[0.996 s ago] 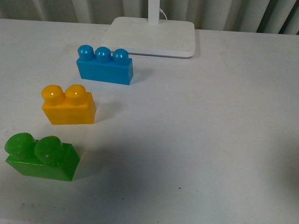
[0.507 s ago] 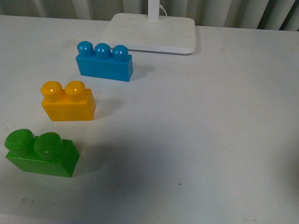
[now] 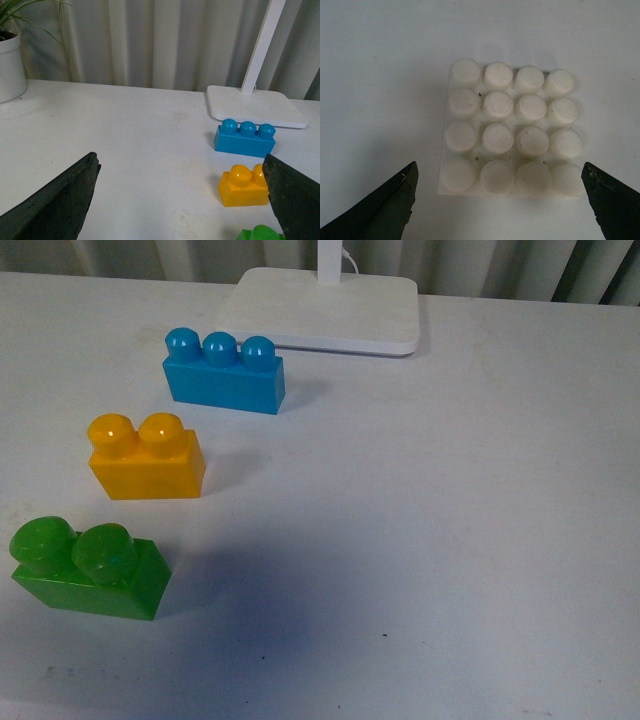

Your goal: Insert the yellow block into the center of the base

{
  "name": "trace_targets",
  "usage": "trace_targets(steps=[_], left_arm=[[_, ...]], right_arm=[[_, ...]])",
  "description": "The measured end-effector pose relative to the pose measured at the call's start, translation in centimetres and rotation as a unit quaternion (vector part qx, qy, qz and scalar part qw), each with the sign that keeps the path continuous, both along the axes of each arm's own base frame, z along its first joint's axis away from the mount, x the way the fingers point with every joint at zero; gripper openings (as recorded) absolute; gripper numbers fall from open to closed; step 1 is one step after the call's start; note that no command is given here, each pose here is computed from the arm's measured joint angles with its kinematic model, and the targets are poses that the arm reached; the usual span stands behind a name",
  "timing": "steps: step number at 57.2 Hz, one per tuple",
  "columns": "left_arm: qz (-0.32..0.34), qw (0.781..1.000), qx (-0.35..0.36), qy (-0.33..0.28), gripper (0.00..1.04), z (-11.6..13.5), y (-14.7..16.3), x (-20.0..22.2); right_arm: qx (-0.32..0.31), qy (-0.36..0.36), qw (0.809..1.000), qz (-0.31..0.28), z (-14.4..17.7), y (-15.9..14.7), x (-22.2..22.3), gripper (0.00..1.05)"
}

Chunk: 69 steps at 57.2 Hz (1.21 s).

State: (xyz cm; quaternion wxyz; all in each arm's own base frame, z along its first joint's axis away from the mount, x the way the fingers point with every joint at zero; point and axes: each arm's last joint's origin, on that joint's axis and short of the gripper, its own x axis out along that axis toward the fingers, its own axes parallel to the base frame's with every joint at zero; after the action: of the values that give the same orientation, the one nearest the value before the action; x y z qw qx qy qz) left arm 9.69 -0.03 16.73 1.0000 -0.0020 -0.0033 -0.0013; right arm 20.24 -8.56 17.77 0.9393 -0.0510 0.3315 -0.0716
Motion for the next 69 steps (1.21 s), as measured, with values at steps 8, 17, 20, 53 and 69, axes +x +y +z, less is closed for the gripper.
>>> trace_targets(steps=[8,17,20,53,69], left_arm=[[0.0,1.0,0.0,0.0,0.98,0.0,0.0,0.0],[0.0,1.0,0.0,0.0,0.98,0.0,0.0,0.0],[0.0,1.0,0.0,0.0,0.98,0.0,0.0,0.0],[0.0,1.0,0.0,0.0,0.98,0.0,0.0,0.0],[0.0,1.0,0.0,0.0,0.98,0.0,0.0,0.0]], right_arm=[[-0.008,0.038,0.999,0.004,-0.9,-1.3,2.4,0.96],[-0.02,0.06,0.998,0.005,-1.5,-2.5,3.9,0.96],[-0.022,0.065,0.998,0.005,-1.6,-2.7,4.1,0.96],[-0.015,0.094,0.995,0.014,-3.4,-4.9,4.3,0.96],[-0.001,0.095,0.995,0.021,-3.9,-3.7,4.5,0.96]])
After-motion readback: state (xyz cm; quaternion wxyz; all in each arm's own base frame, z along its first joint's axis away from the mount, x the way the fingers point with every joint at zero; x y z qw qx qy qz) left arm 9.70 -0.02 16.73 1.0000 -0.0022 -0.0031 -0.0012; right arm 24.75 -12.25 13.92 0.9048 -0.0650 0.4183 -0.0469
